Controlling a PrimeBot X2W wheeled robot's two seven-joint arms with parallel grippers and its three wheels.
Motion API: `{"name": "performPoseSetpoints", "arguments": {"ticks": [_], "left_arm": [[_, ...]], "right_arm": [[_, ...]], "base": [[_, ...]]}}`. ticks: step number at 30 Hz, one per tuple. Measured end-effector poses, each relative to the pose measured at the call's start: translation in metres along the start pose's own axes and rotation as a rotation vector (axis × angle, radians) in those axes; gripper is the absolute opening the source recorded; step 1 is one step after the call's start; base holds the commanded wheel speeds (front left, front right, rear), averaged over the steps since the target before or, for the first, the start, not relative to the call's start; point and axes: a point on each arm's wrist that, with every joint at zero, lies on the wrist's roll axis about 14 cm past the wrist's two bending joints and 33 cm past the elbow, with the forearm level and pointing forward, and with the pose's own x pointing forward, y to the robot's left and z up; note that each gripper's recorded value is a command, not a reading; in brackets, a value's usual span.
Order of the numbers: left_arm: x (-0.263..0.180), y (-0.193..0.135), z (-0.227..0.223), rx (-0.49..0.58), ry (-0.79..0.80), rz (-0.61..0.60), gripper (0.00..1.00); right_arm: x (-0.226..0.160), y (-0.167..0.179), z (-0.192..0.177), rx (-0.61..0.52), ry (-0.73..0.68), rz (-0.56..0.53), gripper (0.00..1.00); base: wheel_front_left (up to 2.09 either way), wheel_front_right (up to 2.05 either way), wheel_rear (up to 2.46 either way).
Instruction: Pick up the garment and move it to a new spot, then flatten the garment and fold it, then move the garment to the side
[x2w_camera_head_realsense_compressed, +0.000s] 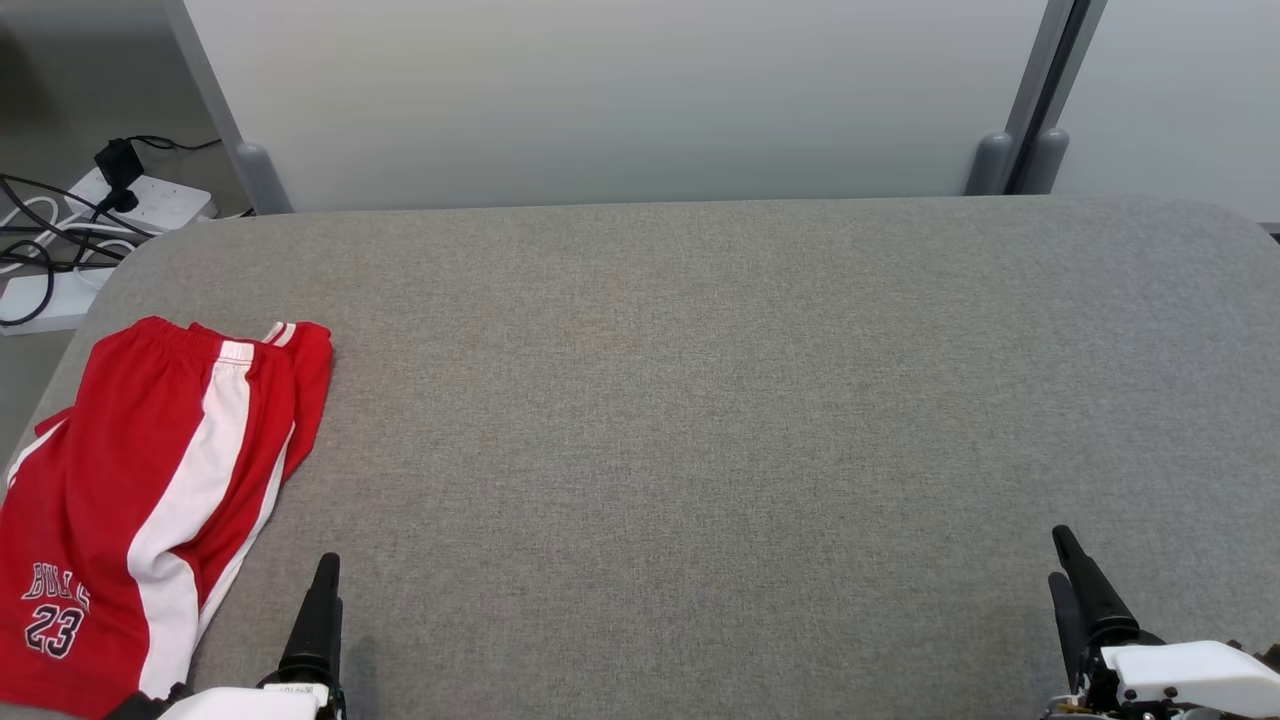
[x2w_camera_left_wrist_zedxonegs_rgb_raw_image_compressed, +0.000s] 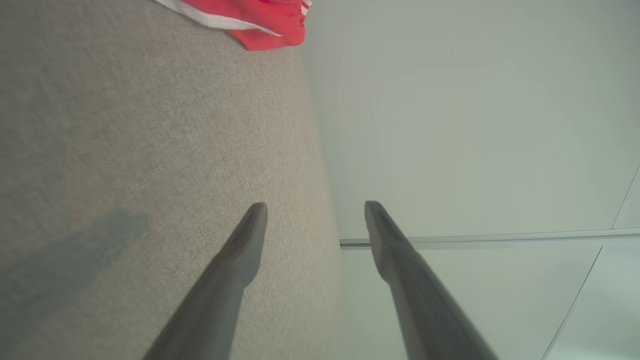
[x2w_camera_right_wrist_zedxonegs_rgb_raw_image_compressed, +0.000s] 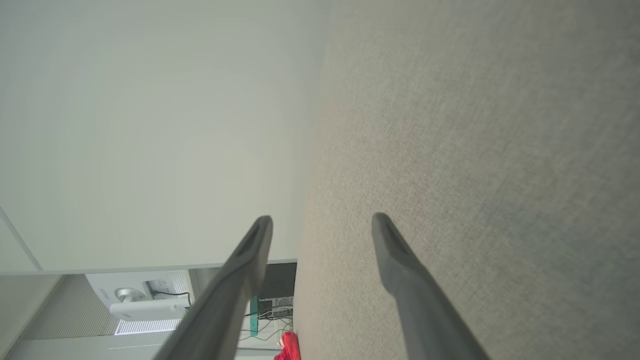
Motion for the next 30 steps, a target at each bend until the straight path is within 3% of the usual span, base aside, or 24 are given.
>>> {"name": "performPoseSetpoints", "arguments": {"ticks": [30], "left_arm": [[0.021,-0.023,0.001,0.485,-0.006,-0.052,1.0]], "right_arm": [[0.024,0.025,-0.008,-0.428,0.009,0.056,1.0]], "base": [[0.0,0.0,0.0]]}}
